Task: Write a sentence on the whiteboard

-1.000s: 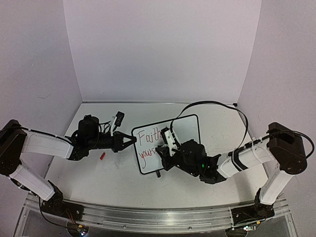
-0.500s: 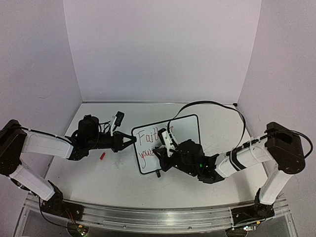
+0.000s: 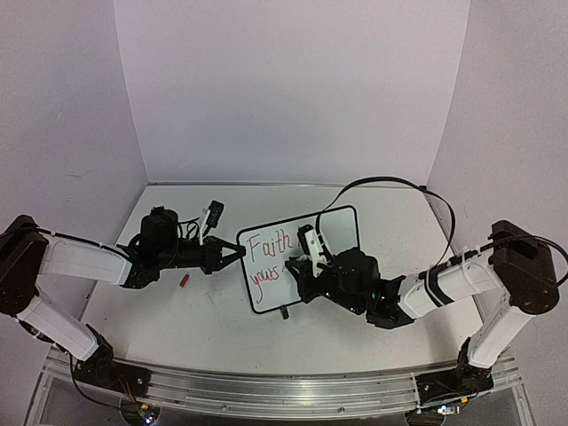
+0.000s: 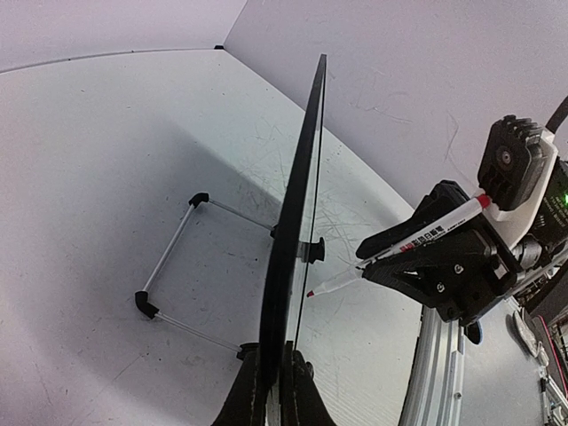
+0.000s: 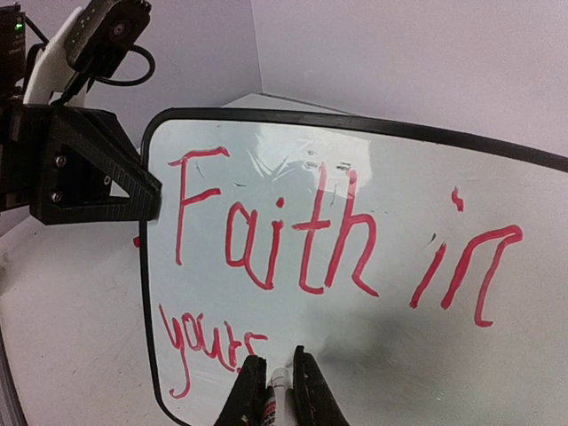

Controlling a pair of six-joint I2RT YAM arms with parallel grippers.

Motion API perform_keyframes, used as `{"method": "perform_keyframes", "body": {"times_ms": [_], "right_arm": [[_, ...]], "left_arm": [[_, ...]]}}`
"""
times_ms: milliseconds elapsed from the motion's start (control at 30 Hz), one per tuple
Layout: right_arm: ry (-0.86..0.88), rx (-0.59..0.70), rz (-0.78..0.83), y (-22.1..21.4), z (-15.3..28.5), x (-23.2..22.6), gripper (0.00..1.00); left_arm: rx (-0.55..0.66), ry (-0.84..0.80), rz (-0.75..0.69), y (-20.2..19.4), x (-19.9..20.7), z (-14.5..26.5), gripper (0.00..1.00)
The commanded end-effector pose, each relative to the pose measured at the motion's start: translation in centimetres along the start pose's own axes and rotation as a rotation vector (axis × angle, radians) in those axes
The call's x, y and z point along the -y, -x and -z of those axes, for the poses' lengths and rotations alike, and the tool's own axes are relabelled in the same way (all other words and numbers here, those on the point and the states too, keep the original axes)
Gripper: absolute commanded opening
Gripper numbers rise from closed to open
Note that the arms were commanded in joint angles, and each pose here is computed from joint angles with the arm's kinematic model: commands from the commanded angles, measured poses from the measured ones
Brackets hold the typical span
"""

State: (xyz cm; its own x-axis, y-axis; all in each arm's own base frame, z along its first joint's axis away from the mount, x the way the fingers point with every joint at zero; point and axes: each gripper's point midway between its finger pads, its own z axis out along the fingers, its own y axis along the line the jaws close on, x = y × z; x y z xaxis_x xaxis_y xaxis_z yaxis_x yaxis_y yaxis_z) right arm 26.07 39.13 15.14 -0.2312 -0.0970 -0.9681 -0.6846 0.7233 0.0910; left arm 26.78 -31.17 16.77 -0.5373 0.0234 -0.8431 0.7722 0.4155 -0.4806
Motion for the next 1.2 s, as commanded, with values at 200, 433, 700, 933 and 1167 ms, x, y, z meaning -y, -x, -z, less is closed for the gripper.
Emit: {"method": "perform_keyframes", "body": {"times_ms": [200,433,700,933,1167], "right_arm": [[0.039,0.046,-0.011,1.5,-1.1,-1.1,0.0],[-0.016,0.047,-0.015,1.3,-1.3,-0.2,0.0],[-0.098,0.043,-0.033,1.0,-0.8,1.4,0.0],[-0.117,0.09,-0.028,2.5,-0.4,1.7,0.0],[-0.097,0.115,-0.014,3.5,-0.6,1.3,0.0]], "left_arm": [[0.024,0.002,-0.046,1.1,0.3,0.1,0.0],[0.024,0.001,-0.048,1.2,0.3,0.1,0.0],[0.023,0.001,-0.048,1.1,0.3,0.1,0.0],[0.024,0.002,-0.047,1.1,0.3,0.1,0.0],[0.022,0.002,-0.048,1.1,0.3,0.2,0.0]]}}
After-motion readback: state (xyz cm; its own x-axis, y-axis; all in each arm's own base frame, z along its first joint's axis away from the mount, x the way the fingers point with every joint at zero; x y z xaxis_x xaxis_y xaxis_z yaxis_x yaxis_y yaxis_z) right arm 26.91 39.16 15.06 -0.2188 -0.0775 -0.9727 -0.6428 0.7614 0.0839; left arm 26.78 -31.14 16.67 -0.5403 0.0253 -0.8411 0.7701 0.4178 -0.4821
